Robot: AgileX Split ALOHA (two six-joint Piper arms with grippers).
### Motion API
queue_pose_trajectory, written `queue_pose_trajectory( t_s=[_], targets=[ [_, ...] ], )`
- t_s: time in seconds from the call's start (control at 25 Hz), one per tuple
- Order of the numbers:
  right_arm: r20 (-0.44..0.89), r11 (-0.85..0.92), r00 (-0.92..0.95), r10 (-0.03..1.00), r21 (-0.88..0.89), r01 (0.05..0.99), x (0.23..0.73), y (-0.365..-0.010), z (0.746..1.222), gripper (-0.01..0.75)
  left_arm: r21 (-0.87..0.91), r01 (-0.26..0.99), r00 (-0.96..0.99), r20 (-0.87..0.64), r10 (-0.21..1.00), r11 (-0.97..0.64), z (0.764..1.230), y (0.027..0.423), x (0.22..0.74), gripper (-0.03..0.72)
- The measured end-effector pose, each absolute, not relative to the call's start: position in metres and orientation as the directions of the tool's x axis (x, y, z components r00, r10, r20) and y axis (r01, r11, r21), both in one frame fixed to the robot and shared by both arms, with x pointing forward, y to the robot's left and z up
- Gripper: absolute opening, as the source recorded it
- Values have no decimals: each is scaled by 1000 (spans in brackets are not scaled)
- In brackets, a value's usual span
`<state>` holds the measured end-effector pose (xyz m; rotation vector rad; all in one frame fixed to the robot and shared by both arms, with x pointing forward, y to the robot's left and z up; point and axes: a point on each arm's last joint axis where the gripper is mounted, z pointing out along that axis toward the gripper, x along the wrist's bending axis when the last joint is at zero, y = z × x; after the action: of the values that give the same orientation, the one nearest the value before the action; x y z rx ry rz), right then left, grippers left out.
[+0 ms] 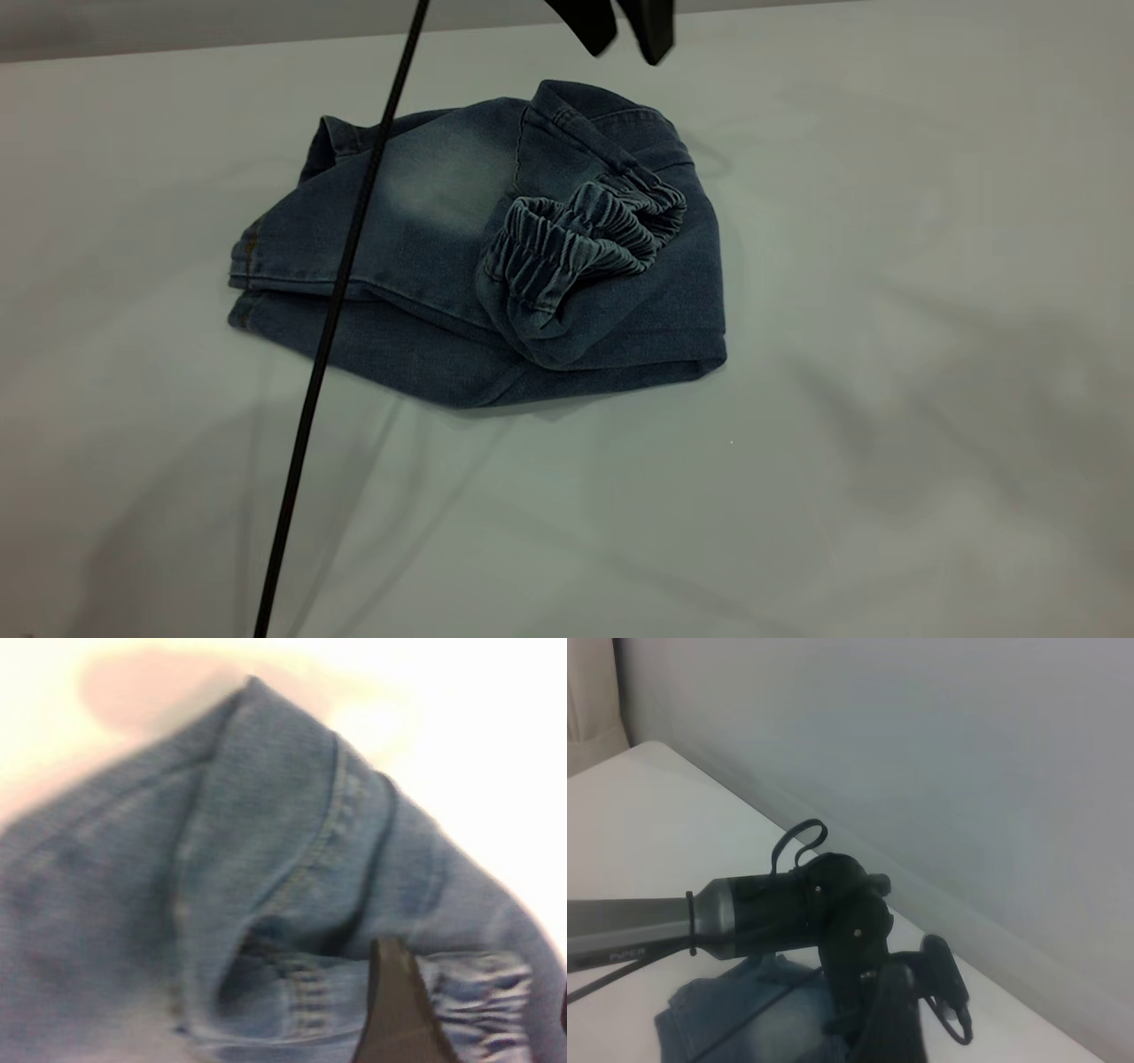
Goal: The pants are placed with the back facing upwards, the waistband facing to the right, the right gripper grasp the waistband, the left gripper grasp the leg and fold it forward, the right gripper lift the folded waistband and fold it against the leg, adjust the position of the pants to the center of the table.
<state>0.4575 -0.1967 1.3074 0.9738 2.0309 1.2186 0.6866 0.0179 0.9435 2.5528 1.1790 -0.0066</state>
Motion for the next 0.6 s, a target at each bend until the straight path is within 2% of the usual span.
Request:
queue_pose_trajectory(
  t_s=[0.16,0.36,0.6],
  targets=[
    [-113,326,-565,818,900,291,458,-198,1307,554,268,658,731,-1,682,-704,941,27,691,397],
    [-121,331,-560,820,898,291,458,-198,1307,554,229,632,736,121,666,-740,940,37,697,397],
    [-125,333,-558,820,897,290,458,-199,1307,554,213,644,738,80,670,-735,935,36,692,397]
  ],
)
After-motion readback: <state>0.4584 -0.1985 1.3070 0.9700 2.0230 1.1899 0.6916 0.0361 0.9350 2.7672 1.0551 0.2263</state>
